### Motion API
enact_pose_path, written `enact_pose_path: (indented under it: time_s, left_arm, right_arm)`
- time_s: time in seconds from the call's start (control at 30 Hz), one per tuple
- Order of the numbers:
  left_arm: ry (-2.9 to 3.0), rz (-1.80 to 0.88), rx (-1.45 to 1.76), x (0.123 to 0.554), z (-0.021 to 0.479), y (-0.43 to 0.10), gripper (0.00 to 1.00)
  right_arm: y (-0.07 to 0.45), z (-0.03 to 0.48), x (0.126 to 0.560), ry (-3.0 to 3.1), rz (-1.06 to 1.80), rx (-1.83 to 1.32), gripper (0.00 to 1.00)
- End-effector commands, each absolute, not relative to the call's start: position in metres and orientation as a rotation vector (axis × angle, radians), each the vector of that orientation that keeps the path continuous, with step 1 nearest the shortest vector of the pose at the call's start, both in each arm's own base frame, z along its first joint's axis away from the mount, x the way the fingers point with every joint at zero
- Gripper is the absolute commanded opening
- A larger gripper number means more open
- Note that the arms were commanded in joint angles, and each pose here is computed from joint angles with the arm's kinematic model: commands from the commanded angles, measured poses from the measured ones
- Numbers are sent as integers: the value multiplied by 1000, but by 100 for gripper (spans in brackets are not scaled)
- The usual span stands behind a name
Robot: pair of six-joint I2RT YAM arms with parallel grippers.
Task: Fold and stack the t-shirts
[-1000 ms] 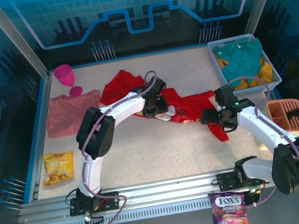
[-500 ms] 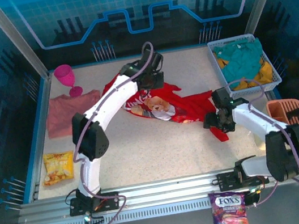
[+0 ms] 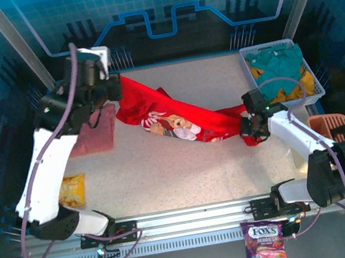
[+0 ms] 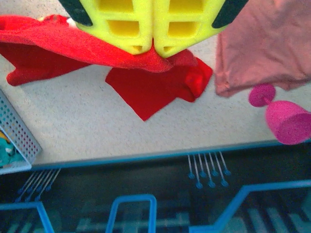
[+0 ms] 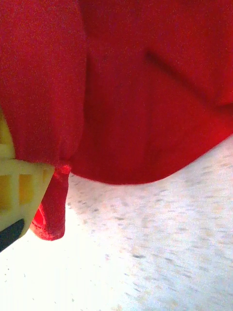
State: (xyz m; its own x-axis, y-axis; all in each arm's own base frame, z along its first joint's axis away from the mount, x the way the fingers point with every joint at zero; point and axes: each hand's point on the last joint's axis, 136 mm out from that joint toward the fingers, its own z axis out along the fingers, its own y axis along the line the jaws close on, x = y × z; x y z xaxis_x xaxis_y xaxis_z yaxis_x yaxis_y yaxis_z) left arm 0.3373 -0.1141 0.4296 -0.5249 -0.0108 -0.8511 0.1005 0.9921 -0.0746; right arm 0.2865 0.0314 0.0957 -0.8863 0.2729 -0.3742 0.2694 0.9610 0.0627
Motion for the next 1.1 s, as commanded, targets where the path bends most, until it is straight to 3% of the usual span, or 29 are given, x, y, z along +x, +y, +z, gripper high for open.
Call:
enact_pose_path:
  time_s: [0.0,0.13,0.37,0.53,0.73,0.9,1.07]
  left_arm:
    - [2133,-99,70,348,425,-101,0]
    - [2103,-177,34,381,422,-100,0]
    - [2101,-285,-68,483,403,-88,0]
    - [1997,-241,-54,512,434,-80,0]
    - [2034,-216,-12,471,415,-82,0]
    - [2094,-225,-62,384,371,-75,0]
    - [2260,-296,-164,293,322,-71,0]
  right_arm:
    - [28,140,313,2610,-46,362,0]
    - [27,193,364,2430,-74,394,0]
    - [21,294,459,2149,-130,410,0]
    - [25,327,474,2105,-120,366,0]
    - [34,258,406,2292,-109,348,0]
    - [35,195,330,2495,-167,338,1]
    - [35,164,270,2626,-181,330,5]
